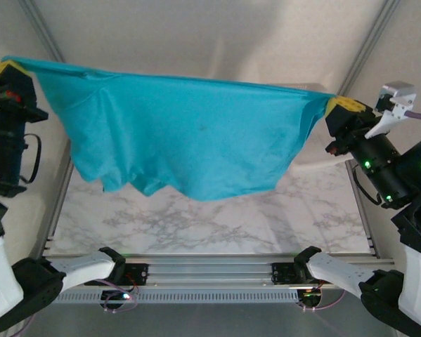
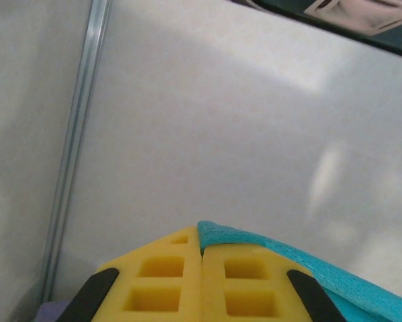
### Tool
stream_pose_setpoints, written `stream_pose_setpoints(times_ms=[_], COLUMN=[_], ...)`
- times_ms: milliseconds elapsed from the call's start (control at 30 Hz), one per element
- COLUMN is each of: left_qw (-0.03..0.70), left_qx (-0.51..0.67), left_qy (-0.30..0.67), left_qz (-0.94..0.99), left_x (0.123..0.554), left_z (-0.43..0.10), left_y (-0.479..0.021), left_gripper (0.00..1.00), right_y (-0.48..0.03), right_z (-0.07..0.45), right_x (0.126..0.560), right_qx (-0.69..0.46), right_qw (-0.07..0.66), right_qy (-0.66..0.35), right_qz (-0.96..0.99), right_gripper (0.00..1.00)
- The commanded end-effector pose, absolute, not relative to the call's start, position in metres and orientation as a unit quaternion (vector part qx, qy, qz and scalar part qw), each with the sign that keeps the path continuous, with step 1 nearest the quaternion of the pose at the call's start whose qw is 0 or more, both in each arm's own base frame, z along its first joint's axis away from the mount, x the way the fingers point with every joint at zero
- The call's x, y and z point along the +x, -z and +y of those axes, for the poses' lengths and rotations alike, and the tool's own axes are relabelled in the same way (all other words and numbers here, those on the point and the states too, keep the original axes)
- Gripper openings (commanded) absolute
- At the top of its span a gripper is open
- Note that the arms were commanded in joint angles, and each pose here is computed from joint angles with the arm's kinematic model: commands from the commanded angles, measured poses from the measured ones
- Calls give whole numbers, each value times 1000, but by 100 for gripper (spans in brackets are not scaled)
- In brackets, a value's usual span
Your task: Fold and stack the t-shirts
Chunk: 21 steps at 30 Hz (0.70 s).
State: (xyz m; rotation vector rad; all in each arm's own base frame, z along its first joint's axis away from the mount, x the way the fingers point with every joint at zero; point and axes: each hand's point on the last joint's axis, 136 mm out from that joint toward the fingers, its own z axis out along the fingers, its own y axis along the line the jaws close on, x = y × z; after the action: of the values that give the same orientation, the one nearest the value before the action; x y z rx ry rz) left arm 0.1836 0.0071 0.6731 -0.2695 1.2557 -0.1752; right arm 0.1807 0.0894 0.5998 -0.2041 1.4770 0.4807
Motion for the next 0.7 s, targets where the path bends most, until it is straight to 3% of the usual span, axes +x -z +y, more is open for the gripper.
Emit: stream_pose_setpoints(times_ms=[0, 200, 333, 500, 667], left_qw=[793, 772, 738, 693, 626], left_qx=[-145, -156, -159, -114, -77], left_qy=[91, 68, 2, -52, -54], left_qz=[584, 612, 656, 710, 774], left_x=[178, 188, 223, 297, 402], left_z=[14, 15, 9, -29, -55], left_y=[-669, -647, -606, -530, -433], left_gripper=[0, 0, 0, 0, 0], right_y=[-589, -571, -541, -465, -358], right_z=[84, 86, 90, 112, 123], right_x=[178, 186, 210, 265, 346], right_qx=[-75, -63, -54, -54, -31], right_qw=[692, 675, 653, 605, 522], right_qy=[-222, -216, -178, -113, -54], right_qz=[683, 703, 735, 786, 851], right_gripper=[0, 0, 0, 0, 0])
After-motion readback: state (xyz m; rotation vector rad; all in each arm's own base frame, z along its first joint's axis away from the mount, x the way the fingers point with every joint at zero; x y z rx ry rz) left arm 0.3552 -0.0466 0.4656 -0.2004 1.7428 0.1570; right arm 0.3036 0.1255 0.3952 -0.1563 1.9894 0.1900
